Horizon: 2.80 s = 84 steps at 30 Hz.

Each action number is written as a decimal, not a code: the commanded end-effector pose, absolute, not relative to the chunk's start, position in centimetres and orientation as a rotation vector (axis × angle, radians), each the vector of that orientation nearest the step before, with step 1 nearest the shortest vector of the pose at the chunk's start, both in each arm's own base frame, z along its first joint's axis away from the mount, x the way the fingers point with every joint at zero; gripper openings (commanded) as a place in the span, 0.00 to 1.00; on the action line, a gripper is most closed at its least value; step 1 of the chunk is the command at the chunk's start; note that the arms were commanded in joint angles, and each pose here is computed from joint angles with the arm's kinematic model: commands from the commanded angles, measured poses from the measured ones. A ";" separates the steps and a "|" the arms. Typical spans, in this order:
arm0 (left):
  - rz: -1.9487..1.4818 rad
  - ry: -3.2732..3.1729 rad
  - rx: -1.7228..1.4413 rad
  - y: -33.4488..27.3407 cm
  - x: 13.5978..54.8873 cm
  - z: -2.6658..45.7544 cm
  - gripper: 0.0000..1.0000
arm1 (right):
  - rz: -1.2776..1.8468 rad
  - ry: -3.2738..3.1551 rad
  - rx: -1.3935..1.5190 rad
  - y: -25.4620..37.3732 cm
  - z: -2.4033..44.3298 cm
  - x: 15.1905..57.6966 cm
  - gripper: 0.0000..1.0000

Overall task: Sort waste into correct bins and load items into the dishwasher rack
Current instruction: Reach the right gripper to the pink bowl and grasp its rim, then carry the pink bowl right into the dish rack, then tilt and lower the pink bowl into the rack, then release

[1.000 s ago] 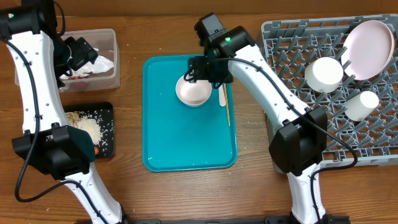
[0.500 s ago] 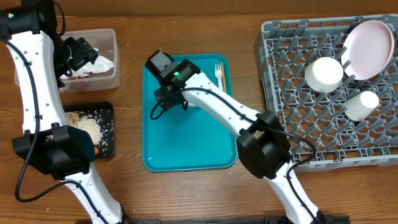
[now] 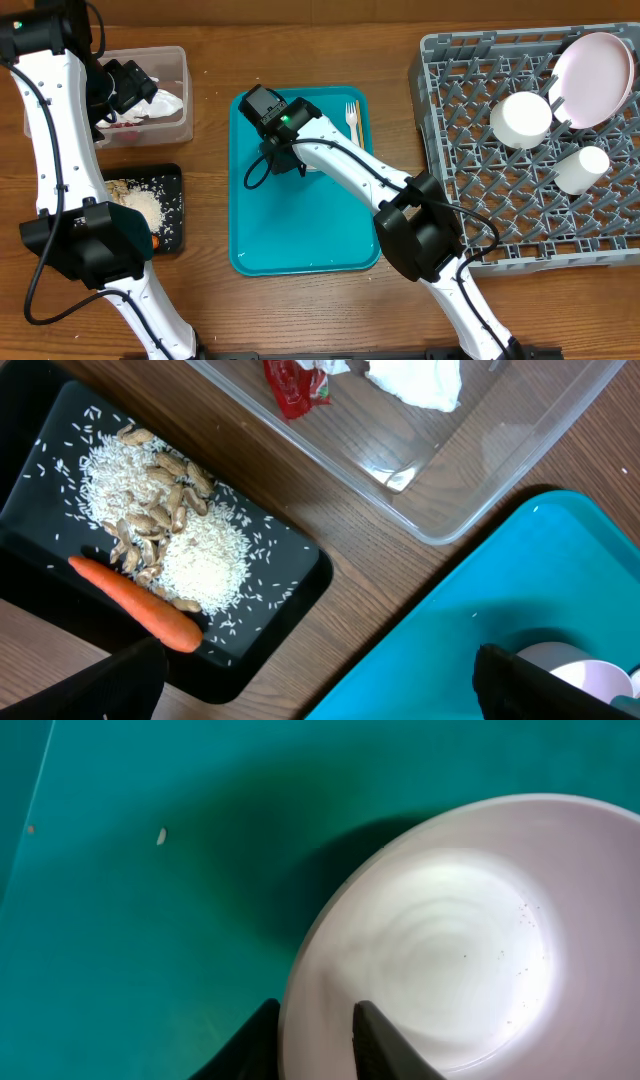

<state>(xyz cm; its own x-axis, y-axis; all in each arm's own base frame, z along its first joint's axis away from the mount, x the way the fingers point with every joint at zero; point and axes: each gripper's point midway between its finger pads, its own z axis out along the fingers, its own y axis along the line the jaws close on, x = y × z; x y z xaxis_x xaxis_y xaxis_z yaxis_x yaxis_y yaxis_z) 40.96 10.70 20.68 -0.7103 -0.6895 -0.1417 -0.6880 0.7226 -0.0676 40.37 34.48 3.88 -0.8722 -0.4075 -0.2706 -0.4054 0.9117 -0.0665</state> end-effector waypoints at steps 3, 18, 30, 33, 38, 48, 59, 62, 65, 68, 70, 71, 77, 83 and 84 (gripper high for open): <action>-0.023 2.777 -1.101 10.7 40.9 20.6 1.00 | 0.015 2.784 -0.515 34.6 6.3 40.2 0.04; -0.009 2.791 -1.094 10.7 40.6 20.6 1.00 | 0.595 2.596 -0.074 24.8 27.0 42.5 0.04; 0.004 2.789 -1.095 10.9 40.6 20.6 1.00 | 0.885 2.663 0.508 4.0 28.6 41.1 0.04; 0.002 2.789 -1.096 10.8 40.6 20.6 1.00 | 0.967 2.658 0.450 2.3 28.9 39.9 0.04; 0.003 2.789 -1.095 10.8 40.6 20.6 1.00 | 1.206 2.545 0.323 1.4 31.0 38.3 0.04; 0.027 2.784 -1.096 11.1 40.6 20.6 1.00 | 1.552 2.279 0.430 -3.1 26.2 34.5 0.04; 0.022 2.779 -1.094 11.1 40.7 20.6 1.00 | 1.597 2.063 0.502 -6.3 21.9 32.7 0.04; 0.022 2.776 -1.093 11.1 40.8 20.6 1.00 | 1.644 2.015 0.531 -6.1 22.7 32.9 0.04; 0.019 2.768 -1.090 11.2 41.0 20.6 1.00 | 1.703 1.973 0.548 -5.3 23.6 33.1 0.04; 0.019 2.764 -1.089 11.2 41.1 20.7 1.00 | 1.712 1.992 0.509 -4.4 23.4 33.3 0.04; 0.018 2.763 -1.089 11.2 41.1 20.7 1.00 | 1.724 2.006 0.476 -3.5 23.2 33.4 0.04; 0.018 2.762 -1.089 11.2 41.2 20.7 1.00 | 1.730 2.005 0.453 -3.0 23.0 33.6 0.04; 0.019 2.764 -1.094 11.2 41.1 20.7 1.00 | 1.742 2.040 0.413 -1.7 21.8 34.5 0.04; 0.020 2.768 -1.094 11.2 41.0 20.6 1.00 | 1.697 2.066 0.576 -4.6 20.8 34.3 0.04; 0.020 2.767 -1.094 11.2 41.0 20.6 1.00 | 1.687 2.074 0.588 -4.8 20.6 34.2 0.04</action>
